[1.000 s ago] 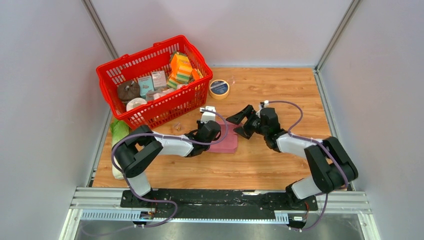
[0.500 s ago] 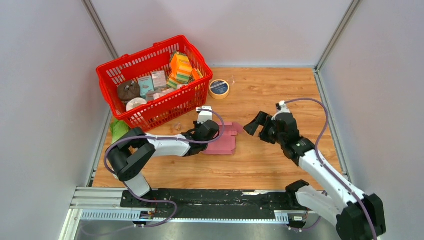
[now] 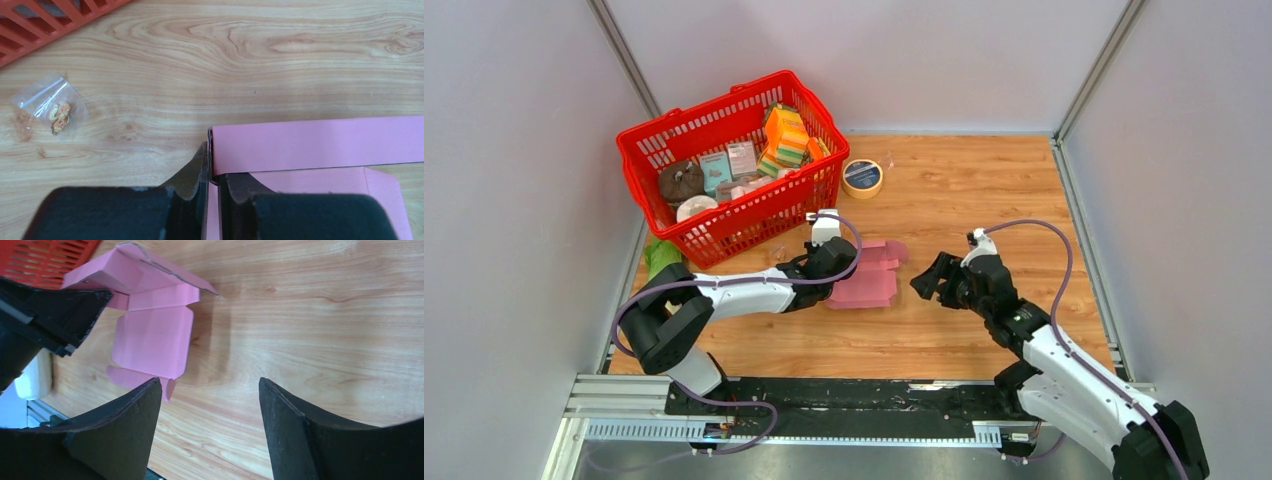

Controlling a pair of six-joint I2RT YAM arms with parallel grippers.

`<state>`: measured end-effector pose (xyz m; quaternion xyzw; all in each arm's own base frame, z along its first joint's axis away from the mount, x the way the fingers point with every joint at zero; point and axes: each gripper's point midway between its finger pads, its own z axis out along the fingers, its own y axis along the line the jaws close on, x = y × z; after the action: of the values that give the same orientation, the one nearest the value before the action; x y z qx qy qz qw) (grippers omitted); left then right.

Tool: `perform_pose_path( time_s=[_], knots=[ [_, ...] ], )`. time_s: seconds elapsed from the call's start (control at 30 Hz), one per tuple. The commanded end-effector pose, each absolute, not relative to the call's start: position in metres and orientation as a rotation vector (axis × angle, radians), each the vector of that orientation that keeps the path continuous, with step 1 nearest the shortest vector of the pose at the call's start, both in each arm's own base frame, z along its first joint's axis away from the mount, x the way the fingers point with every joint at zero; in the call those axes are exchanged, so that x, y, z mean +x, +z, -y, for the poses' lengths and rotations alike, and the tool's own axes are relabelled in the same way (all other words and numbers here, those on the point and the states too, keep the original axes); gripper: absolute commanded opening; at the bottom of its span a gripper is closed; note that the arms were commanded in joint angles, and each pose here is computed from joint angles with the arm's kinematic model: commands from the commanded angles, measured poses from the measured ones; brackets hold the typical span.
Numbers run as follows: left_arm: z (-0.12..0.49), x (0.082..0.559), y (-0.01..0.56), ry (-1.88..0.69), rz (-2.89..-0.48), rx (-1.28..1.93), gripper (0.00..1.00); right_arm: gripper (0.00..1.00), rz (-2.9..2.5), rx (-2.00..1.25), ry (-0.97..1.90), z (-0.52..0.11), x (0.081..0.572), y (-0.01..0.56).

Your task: Fold the paper box

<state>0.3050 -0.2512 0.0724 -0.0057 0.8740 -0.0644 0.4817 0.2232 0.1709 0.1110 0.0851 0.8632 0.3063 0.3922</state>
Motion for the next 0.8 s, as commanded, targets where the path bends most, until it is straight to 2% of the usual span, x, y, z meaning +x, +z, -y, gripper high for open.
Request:
perform_pose_path(
  time_s=[0.0,0.03,0.1,0.23,0.3,0.4,0.5,0.7,0.77],
  knots=[
    [0.252,0.308,0.090,-0.185,-2.104,-0.041,0.00,0.70,-2.138,0.152,0.799,-0.176,0.242,0.125],
    [0.250,0.308,0.091,-0.173,-2.103,-0.032,0.00,0.63,-2.137,0.147,0.802,-0.176,0.243,0.126],
    [0.247,0.307,0.092,-0.159,-2.098,-0.025,0.00,0.59,-2.143,0.147,0.808,-0.172,0.247,0.123],
    [0.243,0.308,0.094,-0.131,-2.088,-0.011,0.00,0.38,-2.162,0.229,0.798,-0.158,0.258,0.117],
    [0.242,0.309,0.095,-0.126,-2.083,-0.012,0.00,0.38,-2.161,0.222,0.831,-0.163,0.262,0.121],
    [0.243,0.309,0.096,-0.131,-2.081,-0.009,0.00,0.43,-2.175,0.181,0.907,-0.178,0.268,0.126],
    [0.244,0.309,0.095,-0.137,-2.082,-0.012,0.00,0.42,-2.180,0.142,0.994,-0.198,0.276,0.133],
    [0.248,0.309,0.096,-0.159,-2.083,-0.009,0.00,0.28,-2.203,0.144,1.026,-0.226,0.291,0.128],
    [0.247,0.309,0.098,-0.161,-2.081,-0.010,0.00,0.15,-2.212,0.123,1.035,-0.237,0.289,0.127]
  ],
)
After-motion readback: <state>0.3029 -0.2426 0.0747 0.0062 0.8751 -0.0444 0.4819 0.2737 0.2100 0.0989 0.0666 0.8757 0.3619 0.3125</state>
